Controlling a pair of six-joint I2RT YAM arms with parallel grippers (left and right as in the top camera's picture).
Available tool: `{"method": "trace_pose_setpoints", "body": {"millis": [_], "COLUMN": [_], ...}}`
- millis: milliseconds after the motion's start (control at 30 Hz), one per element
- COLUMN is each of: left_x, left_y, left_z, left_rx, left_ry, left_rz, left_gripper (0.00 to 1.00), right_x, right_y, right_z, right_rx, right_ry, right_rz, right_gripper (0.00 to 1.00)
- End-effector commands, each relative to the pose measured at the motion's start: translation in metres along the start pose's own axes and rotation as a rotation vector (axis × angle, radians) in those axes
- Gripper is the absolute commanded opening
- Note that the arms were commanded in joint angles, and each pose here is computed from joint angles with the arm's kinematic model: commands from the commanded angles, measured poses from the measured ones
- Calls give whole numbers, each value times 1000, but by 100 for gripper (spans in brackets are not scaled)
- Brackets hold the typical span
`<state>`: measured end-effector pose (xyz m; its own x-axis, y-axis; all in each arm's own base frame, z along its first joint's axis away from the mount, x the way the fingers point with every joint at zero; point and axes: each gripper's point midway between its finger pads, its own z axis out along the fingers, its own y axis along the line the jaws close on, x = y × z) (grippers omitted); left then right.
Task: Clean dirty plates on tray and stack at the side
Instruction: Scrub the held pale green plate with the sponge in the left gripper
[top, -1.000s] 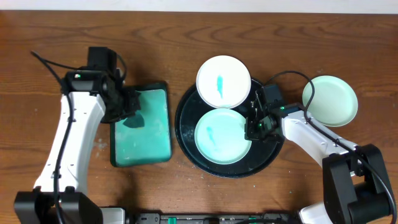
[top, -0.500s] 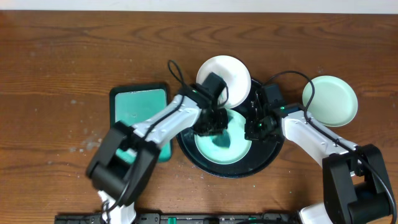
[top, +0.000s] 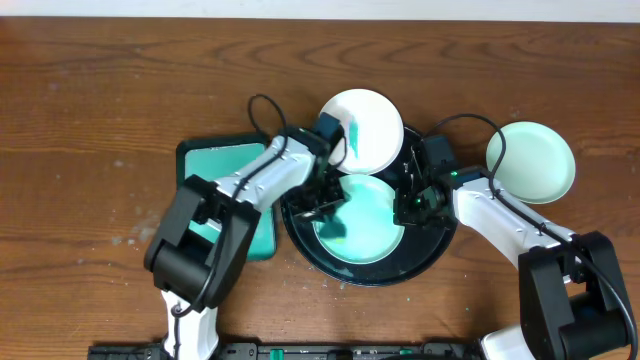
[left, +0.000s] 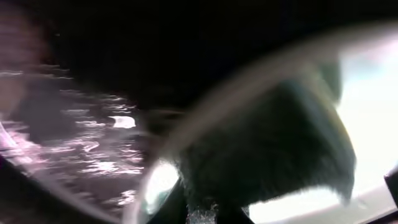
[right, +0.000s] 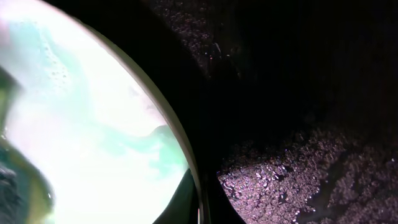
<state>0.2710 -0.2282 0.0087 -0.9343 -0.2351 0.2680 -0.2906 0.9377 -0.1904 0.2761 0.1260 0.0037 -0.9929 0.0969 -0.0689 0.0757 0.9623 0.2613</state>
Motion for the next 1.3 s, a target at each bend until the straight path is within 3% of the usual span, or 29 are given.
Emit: {"method": "trace_pose_setpoints", "body": {"millis": [0, 133, 233, 367, 467, 600, 700, 833, 1000, 1267], "left_x": [-42, -39, -14, 33, 54, 62, 55, 20, -31, -48], "left_y": [59, 49, -10, -74, -90, -85, -52, 9, 44, 40], "left_z": [-1, 3, 20, 42, 50, 50, 49, 38, 1, -72], "left_rx": [-241, -190, 68, 298, 339, 318, 201, -77, -201, -71], "left_ry": [-160, -132, 6, 168, 224, 246, 256, 109, -117, -241], "left_rz": [-46, -26, 104, 260, 315, 331, 247, 119, 69, 93], "left_gripper": [7, 7, 7, 7, 7, 7, 7, 7, 7, 7], "right_x": [-4, -4, -4, -4, -4, -4, -4, -4, -4, -4], "right_y": [-14, -14, -14, -14, -14, -14, -14, -14, -14, -14], "right_z": [3, 3, 3, 3, 3, 3, 3, 3, 3, 3], "right_rx": [61, 61, 61, 62, 62, 62, 62, 62, 62, 62], "right_ry": [-20, -20, -20, -19, -17, -17, -17, -17, -19, -18], "right_rz": [28, 28, 29, 29, 29, 29, 29, 29, 29, 29], "right_gripper": [1, 1, 1, 1, 1, 1, 1, 1, 1, 1]}}
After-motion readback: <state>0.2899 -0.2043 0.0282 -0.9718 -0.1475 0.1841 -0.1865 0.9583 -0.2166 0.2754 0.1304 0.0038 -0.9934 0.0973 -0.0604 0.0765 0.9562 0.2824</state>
